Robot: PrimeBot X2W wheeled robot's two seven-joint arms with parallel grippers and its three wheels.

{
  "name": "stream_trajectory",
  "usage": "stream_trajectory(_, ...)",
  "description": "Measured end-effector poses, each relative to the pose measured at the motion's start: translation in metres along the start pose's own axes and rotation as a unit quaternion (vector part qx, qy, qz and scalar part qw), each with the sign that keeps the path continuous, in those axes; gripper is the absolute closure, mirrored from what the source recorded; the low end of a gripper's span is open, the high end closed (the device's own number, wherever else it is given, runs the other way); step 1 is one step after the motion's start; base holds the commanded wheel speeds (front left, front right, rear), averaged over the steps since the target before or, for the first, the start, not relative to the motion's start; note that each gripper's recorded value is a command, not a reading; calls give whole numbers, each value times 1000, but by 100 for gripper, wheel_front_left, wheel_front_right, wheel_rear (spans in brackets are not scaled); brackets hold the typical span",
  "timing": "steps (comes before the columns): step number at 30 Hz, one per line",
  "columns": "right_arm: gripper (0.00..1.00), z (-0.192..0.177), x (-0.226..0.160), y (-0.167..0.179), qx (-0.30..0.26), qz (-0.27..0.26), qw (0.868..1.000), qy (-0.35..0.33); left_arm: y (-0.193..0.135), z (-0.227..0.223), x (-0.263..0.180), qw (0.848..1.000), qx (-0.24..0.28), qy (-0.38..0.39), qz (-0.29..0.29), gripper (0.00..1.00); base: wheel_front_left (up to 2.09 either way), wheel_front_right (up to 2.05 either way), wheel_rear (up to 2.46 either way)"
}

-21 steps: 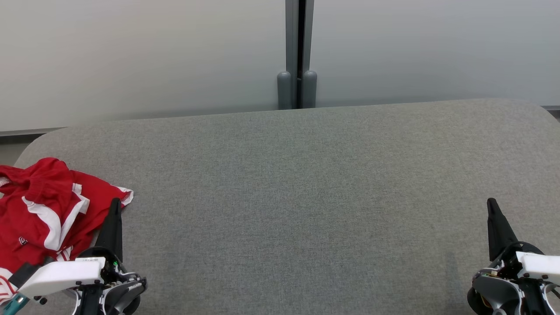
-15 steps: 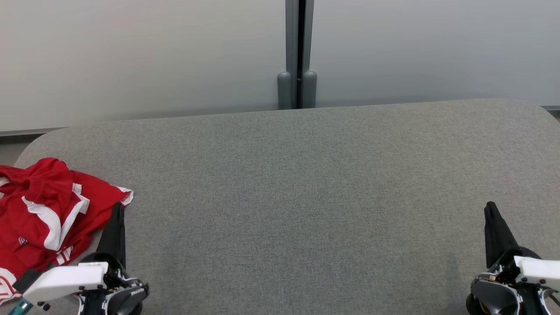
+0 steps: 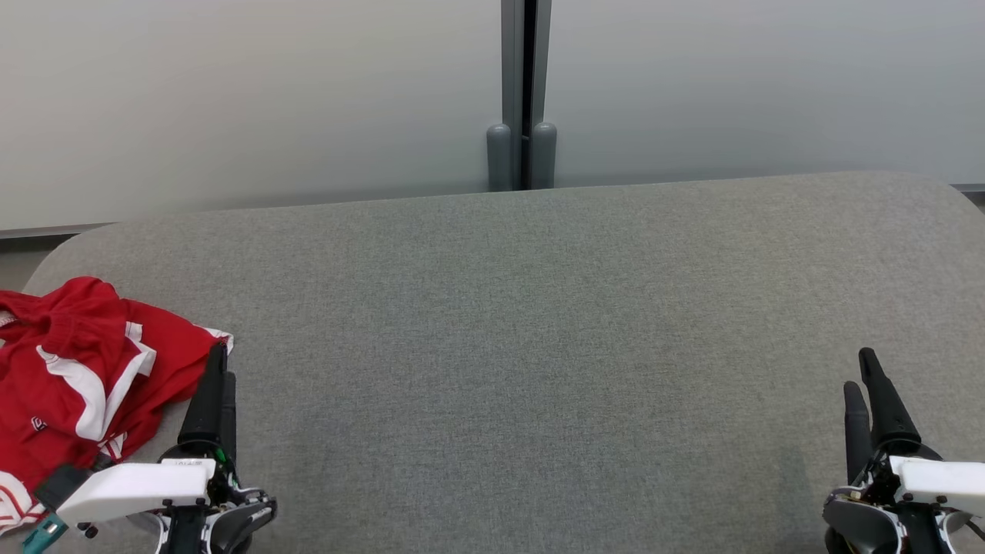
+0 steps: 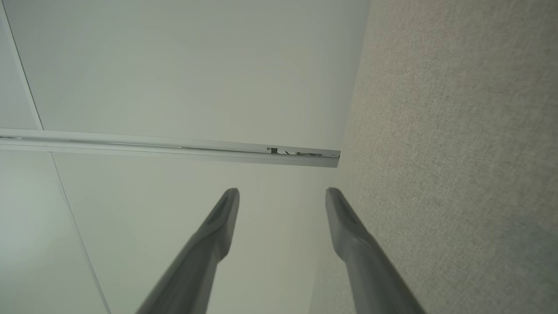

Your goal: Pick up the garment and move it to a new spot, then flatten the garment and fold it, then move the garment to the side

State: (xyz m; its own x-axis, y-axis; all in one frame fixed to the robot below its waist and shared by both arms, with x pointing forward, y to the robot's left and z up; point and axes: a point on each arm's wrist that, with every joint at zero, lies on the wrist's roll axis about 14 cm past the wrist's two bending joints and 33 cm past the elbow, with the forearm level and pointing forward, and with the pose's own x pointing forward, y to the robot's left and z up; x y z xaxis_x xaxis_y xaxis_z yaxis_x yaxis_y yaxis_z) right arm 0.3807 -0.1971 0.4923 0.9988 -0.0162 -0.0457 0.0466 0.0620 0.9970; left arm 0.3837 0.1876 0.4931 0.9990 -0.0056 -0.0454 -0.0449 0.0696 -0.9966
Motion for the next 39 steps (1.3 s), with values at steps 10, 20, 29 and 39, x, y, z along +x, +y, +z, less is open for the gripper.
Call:
stream_trajectory(10,0,-1,4,26,-213,39,976,-4,-31,-6,8,977,207,-3,-46,0,0,0,0)
stream_trajectory(20,0,-4,3,29,-311,47,949,-1,-43,-8,8,949,309,-11,-67,0,0,0,0)
stream_trajectory(29,0,-10,1,31,-384,56,922,7,-45,-9,8,922,380,-17,-75,0,0,0,0)
stream_trajectory(39,0,-18,0,31,-445,65,893,18,-35,-10,6,897,436,-15,-65,0,0,0,0)
